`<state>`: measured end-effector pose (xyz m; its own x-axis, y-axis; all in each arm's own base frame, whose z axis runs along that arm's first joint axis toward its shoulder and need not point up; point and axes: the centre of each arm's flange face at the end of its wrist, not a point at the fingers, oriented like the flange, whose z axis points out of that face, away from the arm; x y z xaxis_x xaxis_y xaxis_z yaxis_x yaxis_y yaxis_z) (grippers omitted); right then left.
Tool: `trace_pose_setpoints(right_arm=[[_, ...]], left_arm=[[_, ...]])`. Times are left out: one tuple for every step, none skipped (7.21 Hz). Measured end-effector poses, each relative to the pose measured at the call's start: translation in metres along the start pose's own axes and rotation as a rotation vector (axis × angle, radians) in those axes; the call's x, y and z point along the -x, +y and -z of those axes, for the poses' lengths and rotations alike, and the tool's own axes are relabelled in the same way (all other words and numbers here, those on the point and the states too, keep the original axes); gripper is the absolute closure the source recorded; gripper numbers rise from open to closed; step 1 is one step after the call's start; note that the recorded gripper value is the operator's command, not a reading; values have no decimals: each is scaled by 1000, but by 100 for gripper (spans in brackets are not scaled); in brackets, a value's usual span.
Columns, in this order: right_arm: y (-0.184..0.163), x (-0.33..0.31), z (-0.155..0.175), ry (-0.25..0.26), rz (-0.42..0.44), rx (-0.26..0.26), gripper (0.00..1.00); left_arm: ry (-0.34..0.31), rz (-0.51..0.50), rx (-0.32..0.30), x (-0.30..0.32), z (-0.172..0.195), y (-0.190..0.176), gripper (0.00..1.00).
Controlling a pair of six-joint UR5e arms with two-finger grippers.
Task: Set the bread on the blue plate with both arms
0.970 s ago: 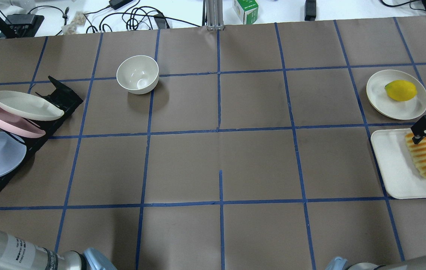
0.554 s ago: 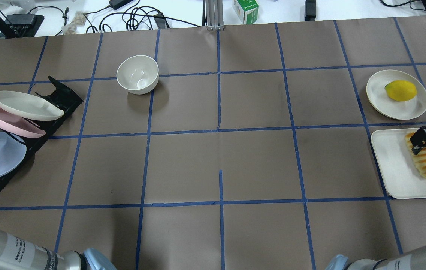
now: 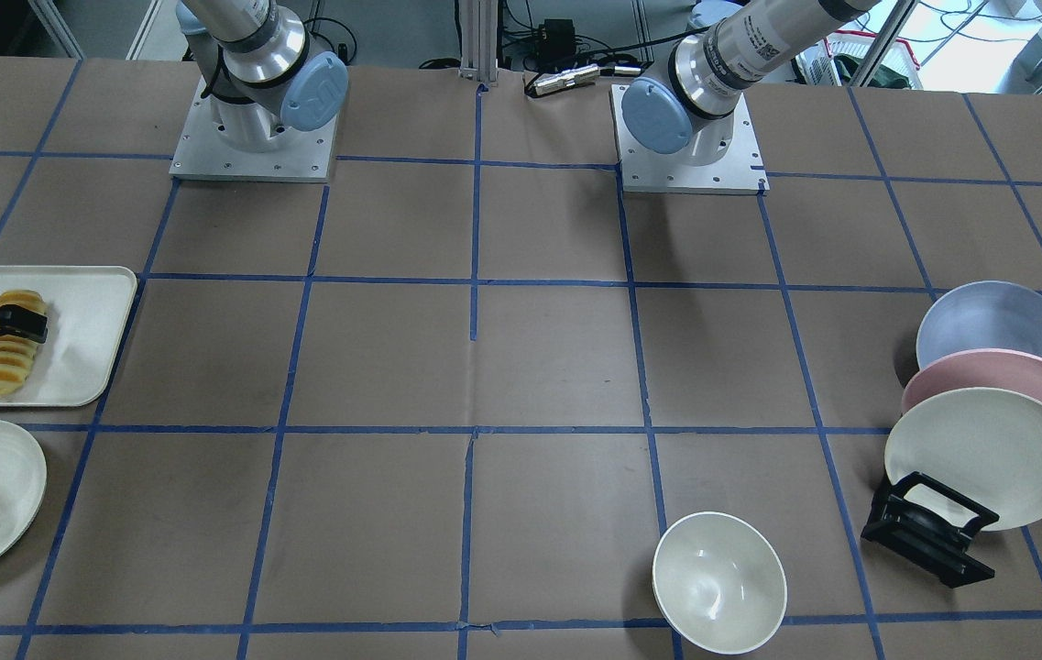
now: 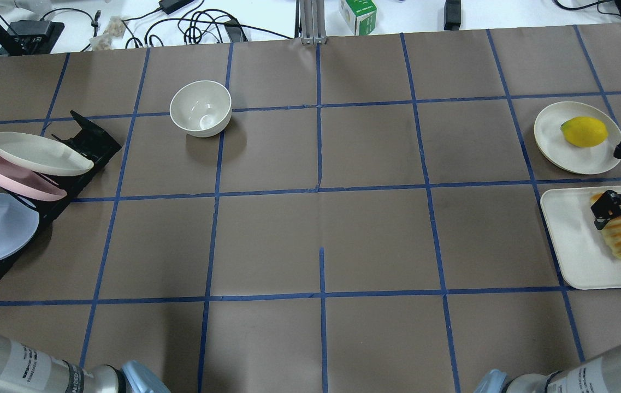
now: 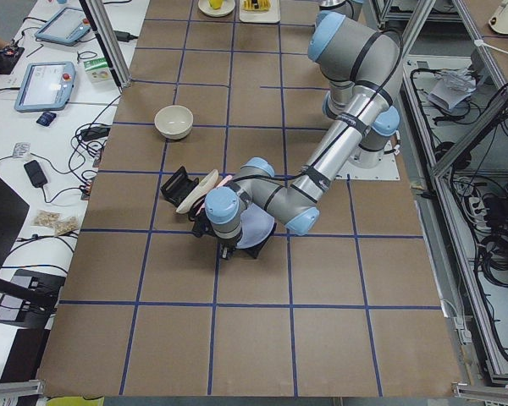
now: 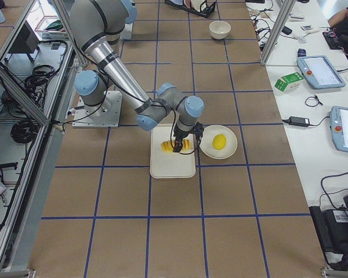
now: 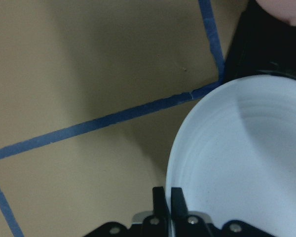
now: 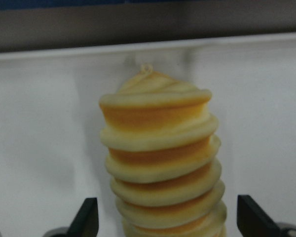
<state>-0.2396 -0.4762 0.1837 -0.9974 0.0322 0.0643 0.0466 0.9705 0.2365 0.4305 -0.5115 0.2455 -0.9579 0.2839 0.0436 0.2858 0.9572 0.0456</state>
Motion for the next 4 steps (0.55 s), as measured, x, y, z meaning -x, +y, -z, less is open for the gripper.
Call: trace_pose_setpoints(right_arm=[[0,0,-2,-2,1,1,68],[0,0,-1,-2,-2,0,100],[-1,0,-1,-3,-2,-2,100],[-1,0,2,-3,0,-5,100]], left_arm=[[11,1,4,0,1,0,100],[14,1,5,0,4,1,100],[16,2,6,-2,11,2,100],[29,6,12,-2,20,7,100]])
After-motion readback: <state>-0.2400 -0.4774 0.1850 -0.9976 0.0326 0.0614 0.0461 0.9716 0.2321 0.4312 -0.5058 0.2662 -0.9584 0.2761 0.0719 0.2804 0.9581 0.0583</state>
